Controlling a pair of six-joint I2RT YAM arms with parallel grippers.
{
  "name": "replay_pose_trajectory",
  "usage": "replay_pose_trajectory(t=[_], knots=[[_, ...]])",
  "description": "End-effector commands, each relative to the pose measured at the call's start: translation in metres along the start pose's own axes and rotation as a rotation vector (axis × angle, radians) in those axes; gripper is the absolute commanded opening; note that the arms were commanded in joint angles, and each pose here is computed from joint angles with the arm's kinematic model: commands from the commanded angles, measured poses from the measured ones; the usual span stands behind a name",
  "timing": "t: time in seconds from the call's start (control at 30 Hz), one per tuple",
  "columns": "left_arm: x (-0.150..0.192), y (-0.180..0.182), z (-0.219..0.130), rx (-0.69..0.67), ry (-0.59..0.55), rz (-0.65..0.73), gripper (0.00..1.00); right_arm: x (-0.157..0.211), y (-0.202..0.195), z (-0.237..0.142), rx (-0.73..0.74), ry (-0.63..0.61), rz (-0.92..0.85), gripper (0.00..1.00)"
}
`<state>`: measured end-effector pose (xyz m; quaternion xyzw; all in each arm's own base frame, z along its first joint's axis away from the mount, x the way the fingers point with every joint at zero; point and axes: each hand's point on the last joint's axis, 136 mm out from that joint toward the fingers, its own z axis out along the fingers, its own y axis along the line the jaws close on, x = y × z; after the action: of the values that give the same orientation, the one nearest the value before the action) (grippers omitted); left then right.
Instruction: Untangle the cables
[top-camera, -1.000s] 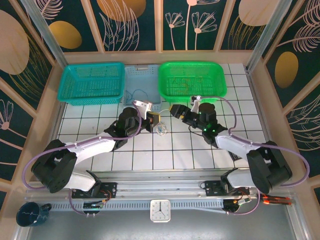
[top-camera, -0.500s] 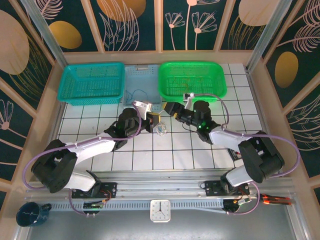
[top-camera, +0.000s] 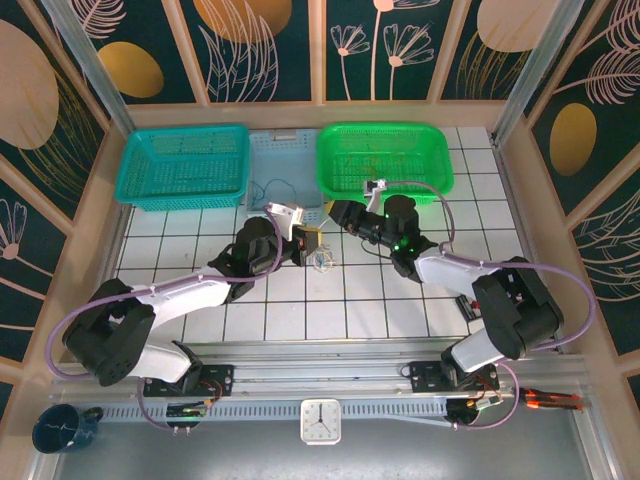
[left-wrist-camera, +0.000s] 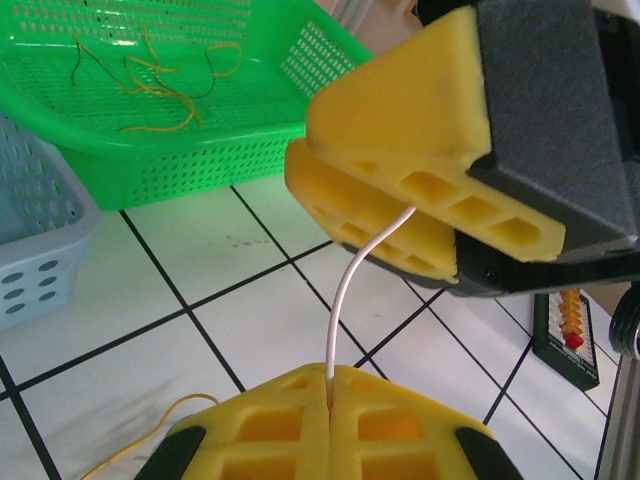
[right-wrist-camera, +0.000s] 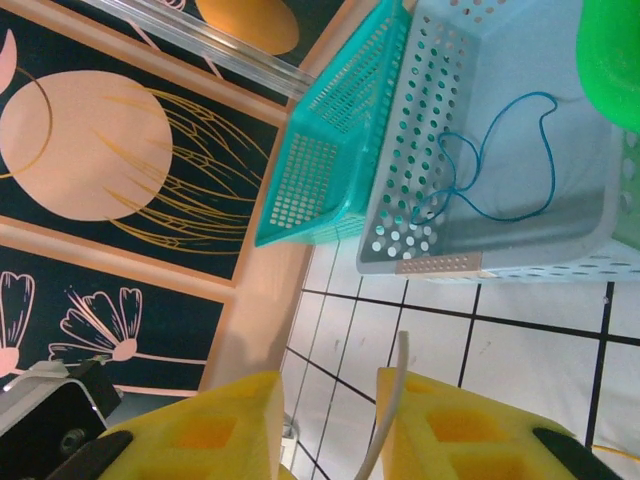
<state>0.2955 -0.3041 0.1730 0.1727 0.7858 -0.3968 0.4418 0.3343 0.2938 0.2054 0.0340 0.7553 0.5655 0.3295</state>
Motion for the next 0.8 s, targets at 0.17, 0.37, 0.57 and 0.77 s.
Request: replay_pose_trajectory(t=[0.17,0.37,0.57,0.77], knots=[[0.001,-0.007,0.000,0.046,-0.011,-0.004,0.00,-0.017,0.014,0.004,-0.032,-0.046,-0.036,0.05],[0.004,-0.005,0.000,0.041,-0.006,0.007,0.08,-0.023,0.024,0.005,-0.021,-0.044,-0.096,0.00],[0.003,0.000,-0.001,0.008,-0.016,0.027,0.64,-0.031,0.036,0.005,0.027,-0.025,-0.224,0.00],[-0.004,0.001,-0.001,-0.008,-0.030,0.076,0.70,-0.024,0.049,0.005,0.030,0.019,-0.331,0.00]])
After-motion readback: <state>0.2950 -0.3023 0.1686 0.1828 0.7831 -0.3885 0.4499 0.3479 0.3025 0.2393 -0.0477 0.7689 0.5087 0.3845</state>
